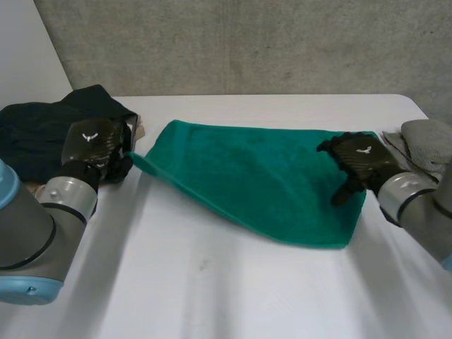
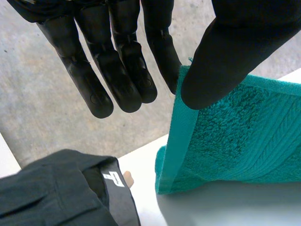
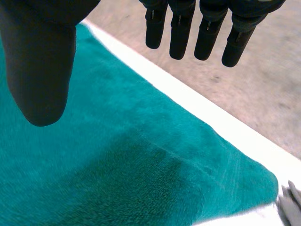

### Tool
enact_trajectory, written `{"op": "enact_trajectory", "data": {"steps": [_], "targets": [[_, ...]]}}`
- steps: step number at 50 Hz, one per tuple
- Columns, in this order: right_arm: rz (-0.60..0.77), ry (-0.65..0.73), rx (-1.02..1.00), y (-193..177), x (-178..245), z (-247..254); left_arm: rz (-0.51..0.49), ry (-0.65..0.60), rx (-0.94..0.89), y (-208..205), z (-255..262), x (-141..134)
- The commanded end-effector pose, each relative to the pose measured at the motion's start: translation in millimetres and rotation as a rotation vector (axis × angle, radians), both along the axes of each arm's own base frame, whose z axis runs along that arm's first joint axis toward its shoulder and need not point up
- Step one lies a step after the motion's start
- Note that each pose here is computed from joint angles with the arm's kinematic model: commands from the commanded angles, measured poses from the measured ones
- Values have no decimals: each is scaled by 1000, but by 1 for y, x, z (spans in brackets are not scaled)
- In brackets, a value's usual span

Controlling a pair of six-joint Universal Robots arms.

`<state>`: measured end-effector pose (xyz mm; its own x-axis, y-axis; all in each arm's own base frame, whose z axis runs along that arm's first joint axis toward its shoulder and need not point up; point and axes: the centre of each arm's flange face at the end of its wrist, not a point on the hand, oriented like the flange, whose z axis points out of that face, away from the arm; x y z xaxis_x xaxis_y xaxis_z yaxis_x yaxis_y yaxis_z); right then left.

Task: Fold the laundry.

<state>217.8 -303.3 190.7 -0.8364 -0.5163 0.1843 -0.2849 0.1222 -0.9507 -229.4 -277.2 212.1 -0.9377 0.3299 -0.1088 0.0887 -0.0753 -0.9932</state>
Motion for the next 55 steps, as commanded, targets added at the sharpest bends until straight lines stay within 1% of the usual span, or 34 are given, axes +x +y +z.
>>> {"op": "enact_trajectory", "data": {"steps": [1,2,6,9,14,21,26,29,33,37,38,41,42,44,45,48,49,52,53,55], "targets": [[-115,-123,180,19,-26,2,8,35,-30,-1,19,4],[-119,-105,229,27,-29,-3,5,44,-33,0,25,4],[-99,-37,302,42,-35,-21,-2,74,-52,1,45,3],[-62,-16,297,49,-33,-29,-8,91,-63,1,57,2],[-16,-49,239,56,-19,-41,-25,115,-89,3,81,-2],[-28,-60,186,48,-4,-56,-34,120,-98,4,91,-6],[-69,-19,158,33,1,-70,-31,120,-90,6,90,-5],[-85,7,136,26,0,-69,-26,113,-76,6,86,-3],[-93,29,88,21,-1,-57,-19,98,-41,9,77,1],[-86,48,-10,18,-6,-23,2,72,30,14,64,11],[-81,67,-57,18,-9,-4,3,66,41,15,63,12],[-63,121,-124,22,-12,26,-7,31,97,24,57,19],[-44,166,-164,27,-14,48,-14,18,114,27,56,20],[-31,218,-186,31,-19,67,-29,-9,146,33,54,22],[-21,270,-202,35,-25,85,-39,-38,180,40,52,25],[12,348,-171,39,-33,97,-65,-80,225,49,48,26],[53,394,-130,42,-34,98,-77,-111,248,55,46,27],[121,462,-60,48,-32,96,-99,-156,287,63,41,27],[172,508,-25,52,-27,92,-116,-187,316,68,35,25],[204,556,-6,50,-24,87,-134,-211,335,72,29,23]]}}
